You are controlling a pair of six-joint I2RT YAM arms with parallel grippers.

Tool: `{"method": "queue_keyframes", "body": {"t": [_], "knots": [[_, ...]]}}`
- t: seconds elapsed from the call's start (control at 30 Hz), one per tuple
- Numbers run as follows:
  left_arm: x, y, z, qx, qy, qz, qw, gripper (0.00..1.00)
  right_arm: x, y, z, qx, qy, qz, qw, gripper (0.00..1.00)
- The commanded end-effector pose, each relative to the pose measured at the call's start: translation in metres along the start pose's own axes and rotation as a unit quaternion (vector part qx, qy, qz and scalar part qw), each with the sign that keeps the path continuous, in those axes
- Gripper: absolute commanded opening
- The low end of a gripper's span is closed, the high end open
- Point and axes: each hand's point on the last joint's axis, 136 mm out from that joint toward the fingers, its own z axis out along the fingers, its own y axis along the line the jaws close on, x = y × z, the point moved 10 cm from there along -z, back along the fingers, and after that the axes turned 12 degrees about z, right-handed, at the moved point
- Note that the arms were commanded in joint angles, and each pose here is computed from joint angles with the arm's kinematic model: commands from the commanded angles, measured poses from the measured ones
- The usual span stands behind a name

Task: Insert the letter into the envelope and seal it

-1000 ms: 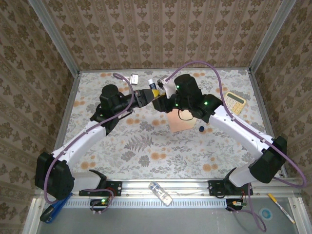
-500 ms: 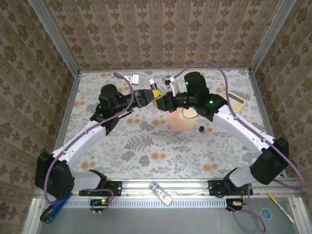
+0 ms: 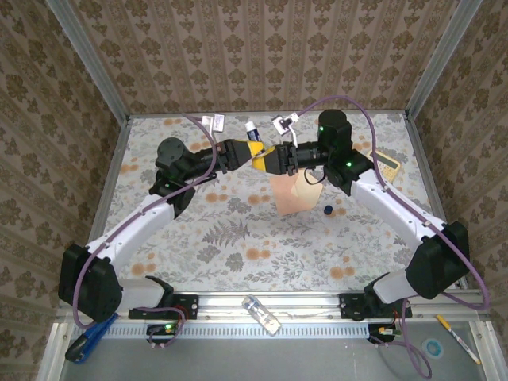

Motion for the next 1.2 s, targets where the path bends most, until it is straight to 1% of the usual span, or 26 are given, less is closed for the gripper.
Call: {"method": "queue_keyframes", "body": {"t": [0.0,0.1,0.13,0.17,0.23,0.3,0.33,0.37,0.47,0.53,0.67,0.7,0.93,1.1,1.17], "knots": [[0.005,-0.015,0.009,0.061,0.046,0.005,0.997,0.00,-0.009,0.005,0.000,-0.022,-0.004,-0.022,0.999,0.24],[0.006,-0.012,0.008,0.047,0.047,0.008,0.998,0.00,-0.007,0.003,-0.002,0.012,-0.007,-0.018,1.000,0.26],[0.005,-0.010,0.008,0.039,0.048,0.008,0.998,0.00,-0.005,0.003,-0.004,0.035,-0.006,-0.018,0.999,0.29],[0.005,-0.008,0.007,0.029,0.047,0.009,0.998,0.00,-0.003,0.003,-0.006,0.062,-0.008,-0.018,0.998,0.33],[0.002,-0.002,0.005,0.004,0.045,0.007,0.999,0.00,0.003,0.001,-0.012,0.122,-0.010,-0.015,0.992,0.48],[-0.001,0.005,0.003,-0.028,0.044,0.005,0.999,0.00,0.009,-0.001,-0.018,0.178,-0.009,-0.013,0.984,0.56],[-0.002,0.008,0.001,-0.051,0.043,0.004,0.998,0.00,0.012,-0.006,-0.020,0.212,-0.008,-0.007,0.977,0.59],[-0.002,0.013,-0.001,-0.074,0.043,0.003,0.996,0.00,0.016,-0.003,-0.025,0.236,-0.012,-0.012,0.972,0.60],[-0.002,0.026,-0.004,-0.159,0.053,-0.002,0.986,0.00,0.025,-0.007,-0.028,0.346,-0.011,-0.017,0.938,0.63],[-0.001,0.033,-0.004,-0.199,0.058,-0.006,0.978,0.00,0.028,-0.008,-0.021,0.384,-0.010,-0.030,0.923,0.63],[0.001,0.041,0.001,-0.222,0.052,-0.016,0.974,0.00,0.028,-0.001,-0.001,0.406,-0.021,-0.069,0.911,0.62],[0.002,0.041,0.003,-0.221,0.053,-0.017,0.974,0.00,0.027,-0.006,0.006,0.417,-0.018,-0.071,0.906,0.61],[0.006,0.035,0.004,-0.219,0.053,-0.013,0.974,0.00,0.015,-0.008,0.028,0.396,-0.031,-0.090,0.913,0.57],[0.007,0.030,0.002,-0.210,0.044,-0.020,0.977,0.00,0.011,-0.014,0.030,0.414,-0.035,-0.085,0.906,0.55],[0.008,0.028,0.001,-0.206,0.043,-0.021,0.977,0.00,0.011,-0.014,0.030,0.412,-0.040,-0.087,0.906,0.54]]}}
